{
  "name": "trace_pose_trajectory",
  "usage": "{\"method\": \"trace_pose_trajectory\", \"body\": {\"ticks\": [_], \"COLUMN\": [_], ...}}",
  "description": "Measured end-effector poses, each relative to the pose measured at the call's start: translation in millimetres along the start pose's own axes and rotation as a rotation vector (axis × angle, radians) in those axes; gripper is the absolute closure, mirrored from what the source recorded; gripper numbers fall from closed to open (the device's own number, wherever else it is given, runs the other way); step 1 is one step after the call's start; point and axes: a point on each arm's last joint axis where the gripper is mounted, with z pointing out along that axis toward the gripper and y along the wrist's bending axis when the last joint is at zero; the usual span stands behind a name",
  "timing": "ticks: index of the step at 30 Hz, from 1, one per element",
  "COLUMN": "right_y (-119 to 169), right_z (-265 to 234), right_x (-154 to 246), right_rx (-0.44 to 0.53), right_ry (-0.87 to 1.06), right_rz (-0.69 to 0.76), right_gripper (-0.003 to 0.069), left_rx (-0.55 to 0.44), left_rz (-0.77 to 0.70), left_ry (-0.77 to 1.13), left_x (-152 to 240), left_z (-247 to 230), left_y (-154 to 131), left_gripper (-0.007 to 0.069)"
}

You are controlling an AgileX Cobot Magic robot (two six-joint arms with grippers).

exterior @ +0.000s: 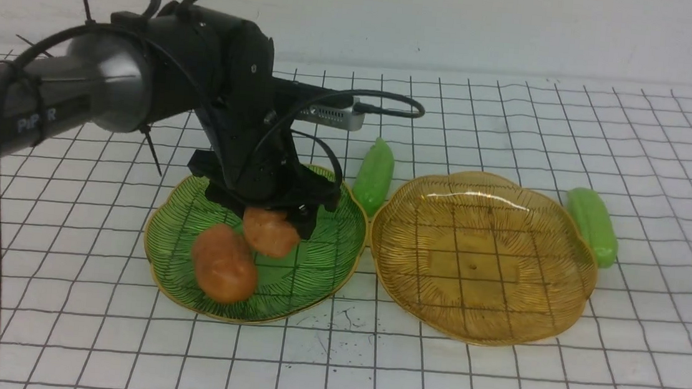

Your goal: Put different types of vegetables on the plate.

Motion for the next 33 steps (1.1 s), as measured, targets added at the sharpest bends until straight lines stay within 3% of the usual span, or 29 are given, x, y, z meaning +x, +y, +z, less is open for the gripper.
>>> {"method": "trace_pose_trajectory", "body": {"ticks": [3,9,14,18,21,24,25,26,29,33], "right_y": [-11,-26,-31,-34,-38,-41,-42,-42,-43,-45], "right_z": [34,103,159,214,257,292,301,307,325,339], "right_x": [-39,-89,-117,-130,-138,-140,-141,-144,-145,-140], "right_rx": [0.072,0.058,0.025,0.009,0.005,0.002,-0.003,-0.007,-0.010,-0.011], "right_ry": [0.088,0.216,0.302,0.369,0.418,0.446,0.449,0.440,0.437,0.453], "right_rz": [0.052,0.126,0.110,0.121,0.125,0.125,0.127,0.128,0.129,0.131], "right_gripper": [0.0673,0.0655,0.0563,0.0407,0.0255,0.0148,0.0118,0.0100,0.0081,0.0078], "left_rx": [-0.004,-0.015,-0.054,-0.048,-0.005,0.028,0.035,0.038,0.041,0.038], "left_rz": [0.020,0.094,0.126,0.124,0.106,0.096,0.094,0.095,0.107,0.147], "left_ry": [0.010,0.018,0.039,0.002,-0.076,-0.185,-0.217,-0.239,-0.290,-0.340], "left_x": [-1,-4,-8,-20,-34,-48,-52,-55,-60,-66], "left_z": [10,6,-6,-25,-44,-61,-65,-67,-69,-62], "left_y": [0,1,3,1,-5,-9,-10,-10,-11,-12], "left_gripper": [0.0064,-0.0042,-0.0050,-0.0028,0.0083,0.0298,0.0432,0.0497,0.0603,0.0622]}}
